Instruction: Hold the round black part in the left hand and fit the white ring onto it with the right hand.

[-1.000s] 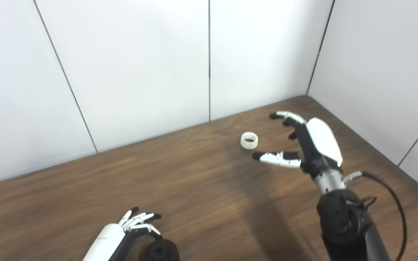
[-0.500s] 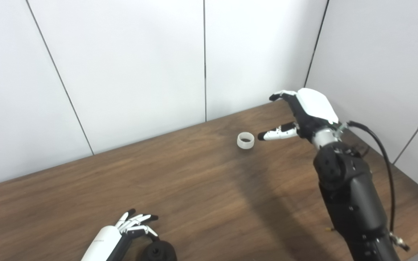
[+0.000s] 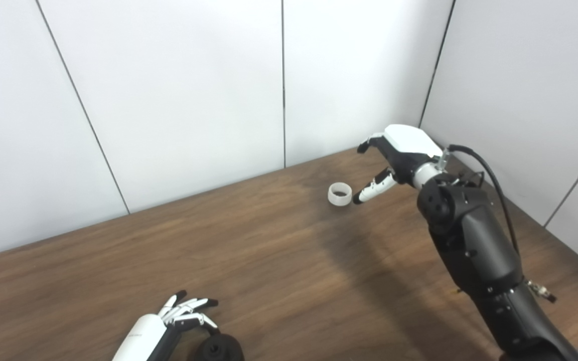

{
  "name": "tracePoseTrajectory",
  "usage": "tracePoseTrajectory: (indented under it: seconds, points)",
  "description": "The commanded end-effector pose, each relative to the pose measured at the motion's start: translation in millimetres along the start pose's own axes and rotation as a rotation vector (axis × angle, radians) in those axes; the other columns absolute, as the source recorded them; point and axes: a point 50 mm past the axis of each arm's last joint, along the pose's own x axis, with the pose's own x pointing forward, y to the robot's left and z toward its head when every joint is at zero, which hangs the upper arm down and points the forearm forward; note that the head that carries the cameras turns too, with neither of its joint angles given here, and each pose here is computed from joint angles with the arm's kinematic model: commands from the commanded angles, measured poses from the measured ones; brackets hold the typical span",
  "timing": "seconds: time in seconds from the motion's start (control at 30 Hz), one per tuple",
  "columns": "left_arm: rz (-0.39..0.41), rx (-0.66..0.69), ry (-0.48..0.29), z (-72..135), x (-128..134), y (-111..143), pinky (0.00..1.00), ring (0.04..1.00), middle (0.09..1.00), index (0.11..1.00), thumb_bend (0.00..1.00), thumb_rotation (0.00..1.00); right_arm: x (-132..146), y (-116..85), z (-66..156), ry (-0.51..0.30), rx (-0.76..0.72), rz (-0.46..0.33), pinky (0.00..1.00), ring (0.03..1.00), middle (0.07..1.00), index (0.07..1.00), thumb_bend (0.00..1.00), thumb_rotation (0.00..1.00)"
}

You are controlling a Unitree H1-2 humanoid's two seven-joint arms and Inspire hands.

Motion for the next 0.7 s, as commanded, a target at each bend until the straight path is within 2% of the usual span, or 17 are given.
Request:
tracePoseTrajectory:
  seconds: [0.0, 0.17, 0.4, 0.67]
  points:
    - [0.006, -0.001, -0.030, 3, 1, -1, 1.00, 0.864, 0.849, 0.478, 0.51, 0.05, 9, -35, 2, -0.005, -0.030, -0.069, 0.81, 0.945, 0.929, 0.764, 0.82, 0.30]
    - [0.004, -0.003, -0.030, 3, 0, -3, 1.00, 0.858, 0.848, 0.478, 0.51, 0.05, 25, -40, 9, -0.001, -0.064, -0.042, 0.78, 0.947, 0.930, 0.769, 0.83, 0.30]
    - [0.001, -0.012, -0.022, 4, -2, -3, 1.00, 0.867, 0.849, 0.478, 0.51, 0.05, 43, -41, 20, 0.005, -0.106, 0.005, 0.80, 0.950, 0.946, 0.786, 0.84, 0.28]
    - [0.004, -0.017, -0.029, 5, -4, -4, 1.00, 0.863, 0.849, 0.478, 0.51, 0.05, 60, -41, 28, 0.035, -0.130, 0.051, 0.85, 0.983, 0.988, 0.827, 0.84, 0.31]
